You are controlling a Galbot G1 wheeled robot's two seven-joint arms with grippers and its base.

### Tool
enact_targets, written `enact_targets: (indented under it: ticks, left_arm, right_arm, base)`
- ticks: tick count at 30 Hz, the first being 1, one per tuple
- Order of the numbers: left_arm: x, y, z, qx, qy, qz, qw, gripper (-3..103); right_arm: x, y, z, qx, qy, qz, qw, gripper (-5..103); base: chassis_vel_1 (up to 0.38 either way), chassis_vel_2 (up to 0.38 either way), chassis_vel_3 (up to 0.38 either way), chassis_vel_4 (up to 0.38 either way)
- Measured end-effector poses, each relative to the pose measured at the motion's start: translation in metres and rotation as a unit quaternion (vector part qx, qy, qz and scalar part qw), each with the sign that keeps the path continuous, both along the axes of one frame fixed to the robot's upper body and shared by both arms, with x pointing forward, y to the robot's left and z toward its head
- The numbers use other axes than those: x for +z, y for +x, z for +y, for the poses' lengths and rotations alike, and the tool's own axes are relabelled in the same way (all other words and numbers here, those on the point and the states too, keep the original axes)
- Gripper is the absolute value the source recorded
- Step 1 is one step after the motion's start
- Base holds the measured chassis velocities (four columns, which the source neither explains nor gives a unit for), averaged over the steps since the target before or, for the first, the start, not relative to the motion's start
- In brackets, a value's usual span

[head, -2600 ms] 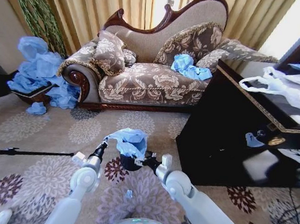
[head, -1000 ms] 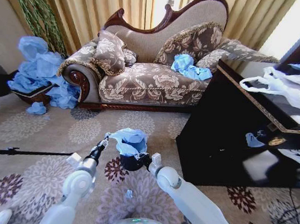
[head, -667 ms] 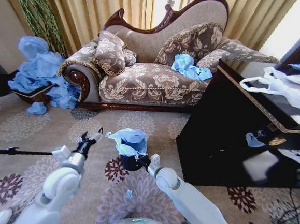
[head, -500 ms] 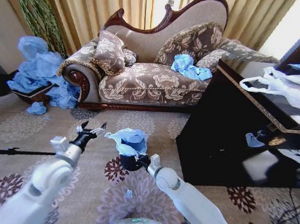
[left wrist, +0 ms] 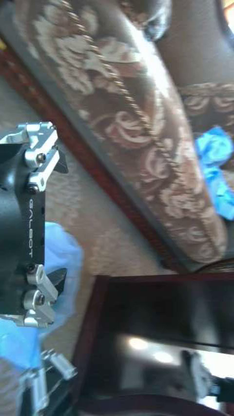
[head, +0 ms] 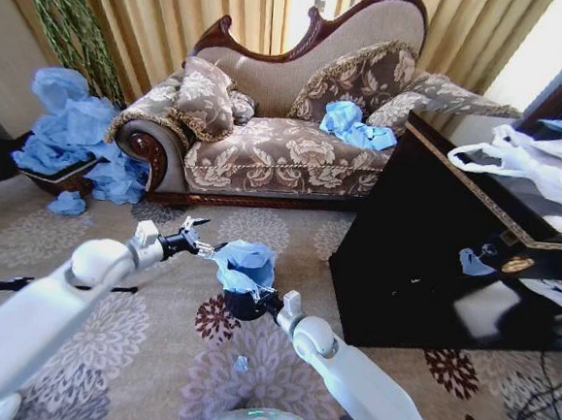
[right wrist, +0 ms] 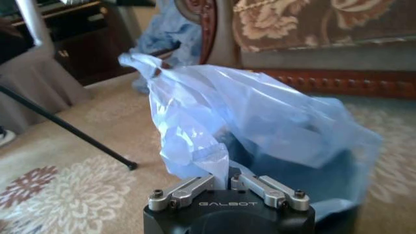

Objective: Place a garbage bag over the trash bin.

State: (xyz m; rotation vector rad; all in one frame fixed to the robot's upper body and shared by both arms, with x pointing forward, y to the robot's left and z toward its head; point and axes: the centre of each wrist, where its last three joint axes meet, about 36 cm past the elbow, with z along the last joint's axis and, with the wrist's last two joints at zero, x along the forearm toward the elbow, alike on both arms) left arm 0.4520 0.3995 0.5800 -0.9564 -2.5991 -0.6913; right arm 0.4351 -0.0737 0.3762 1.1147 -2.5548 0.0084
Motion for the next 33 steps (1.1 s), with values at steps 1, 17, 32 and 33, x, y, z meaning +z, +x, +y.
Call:
enact_targets:
  ticks: [1, 17, 32, 33]
  left_arm:
    - [0.002, 0.002, 0.004, 0.004, 0.011, 0.015, 0.9998, 100]
    - [-0.015, 0.088, -0.076, -0.017, -0.064, 0.087, 0.994, 100]
    - [-0.04, 0.137, -0.112, -0.045, 0.008, 0.141, 0.9889, 98]
    - [-0.04, 0.137, -0.112, -0.045, 0.008, 0.141, 0.9889, 98]
  right_arm:
    - [0.0, 0.001, 0.002, 0.003, 0.002, -0.002, 1.0, 0]
    - [-0.007, -0.003, -0.003, 0.001, -0.003, -0.011, 1.0, 0]
    - [-0.012, 0.001, -0.01, -0.014, 0.001, -0.007, 1.0, 0]
    - [-0.012, 0.001, -0.01, -0.014, 0.001, -0.007, 1.0, 0]
  base:
    - [0.0, 0.0, 0.0, 0.0]
    - [0.0, 0.0, 0.0, 0.0]
    - [0.0, 0.0, 0.0, 0.0]
    - [0.0, 0.0, 0.0, 0.0]
